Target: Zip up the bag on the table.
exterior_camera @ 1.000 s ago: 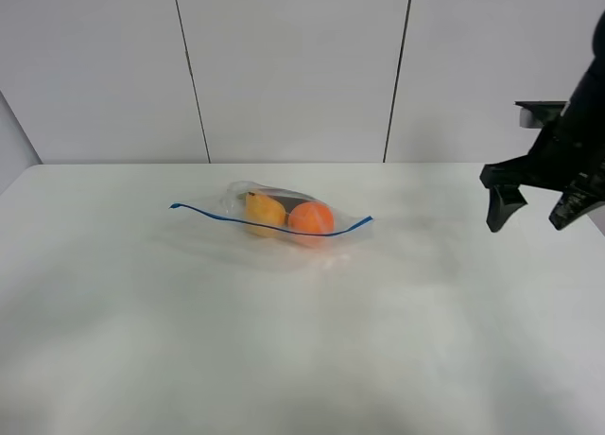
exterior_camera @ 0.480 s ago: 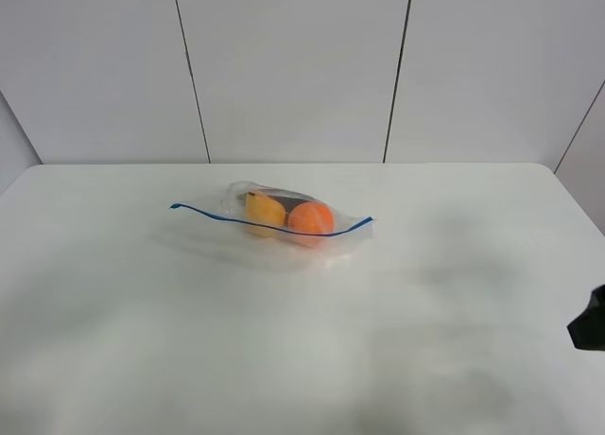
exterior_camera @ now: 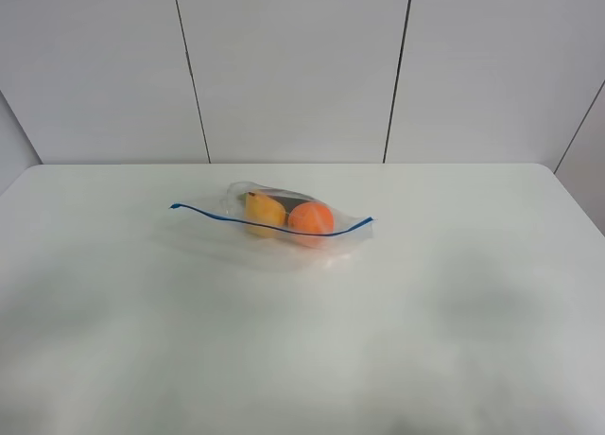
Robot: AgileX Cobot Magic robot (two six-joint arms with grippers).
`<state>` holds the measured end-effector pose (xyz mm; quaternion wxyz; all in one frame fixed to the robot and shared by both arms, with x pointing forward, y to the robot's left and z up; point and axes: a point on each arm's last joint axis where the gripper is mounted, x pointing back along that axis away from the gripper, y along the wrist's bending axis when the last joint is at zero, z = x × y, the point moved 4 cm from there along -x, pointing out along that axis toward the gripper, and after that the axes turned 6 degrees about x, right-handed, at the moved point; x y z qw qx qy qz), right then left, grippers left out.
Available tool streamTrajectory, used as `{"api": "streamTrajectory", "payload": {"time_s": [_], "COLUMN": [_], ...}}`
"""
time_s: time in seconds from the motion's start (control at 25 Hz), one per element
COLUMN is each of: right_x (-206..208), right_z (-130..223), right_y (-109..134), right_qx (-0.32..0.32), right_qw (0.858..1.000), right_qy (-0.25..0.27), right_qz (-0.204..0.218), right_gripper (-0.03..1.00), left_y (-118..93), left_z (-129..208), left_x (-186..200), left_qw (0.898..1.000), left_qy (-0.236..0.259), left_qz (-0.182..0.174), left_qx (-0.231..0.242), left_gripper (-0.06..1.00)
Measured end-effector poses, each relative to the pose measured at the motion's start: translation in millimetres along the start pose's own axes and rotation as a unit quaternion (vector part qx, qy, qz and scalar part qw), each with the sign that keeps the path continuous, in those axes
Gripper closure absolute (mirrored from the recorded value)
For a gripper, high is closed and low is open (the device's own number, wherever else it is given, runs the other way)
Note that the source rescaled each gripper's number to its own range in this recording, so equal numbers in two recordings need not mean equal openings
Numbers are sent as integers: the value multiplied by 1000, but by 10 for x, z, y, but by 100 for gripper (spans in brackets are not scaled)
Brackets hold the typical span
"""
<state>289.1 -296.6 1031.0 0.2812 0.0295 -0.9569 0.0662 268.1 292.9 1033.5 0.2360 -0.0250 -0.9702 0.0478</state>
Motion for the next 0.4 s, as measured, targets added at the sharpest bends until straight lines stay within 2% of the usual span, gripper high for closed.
{"api": "streamTrajectory", "payload": {"time_s": [0.16,0.4], "right_x": [159,168], "right_z": [44,61], "right_y": [8,6], "right_qx": [1,2], "right_qw": [998,998], "right_qy": [-58,-63], "right_qz": [8,11], "right_gripper": [6,6], "left_y": [0,0], "left_z": [0,0], "left_x": [0,0], "left_qw": [1000,1000], "left_qy": [0,0], "left_qz": [0,0], "left_qx": [0,0], "left_gripper": [-6,-6]}}
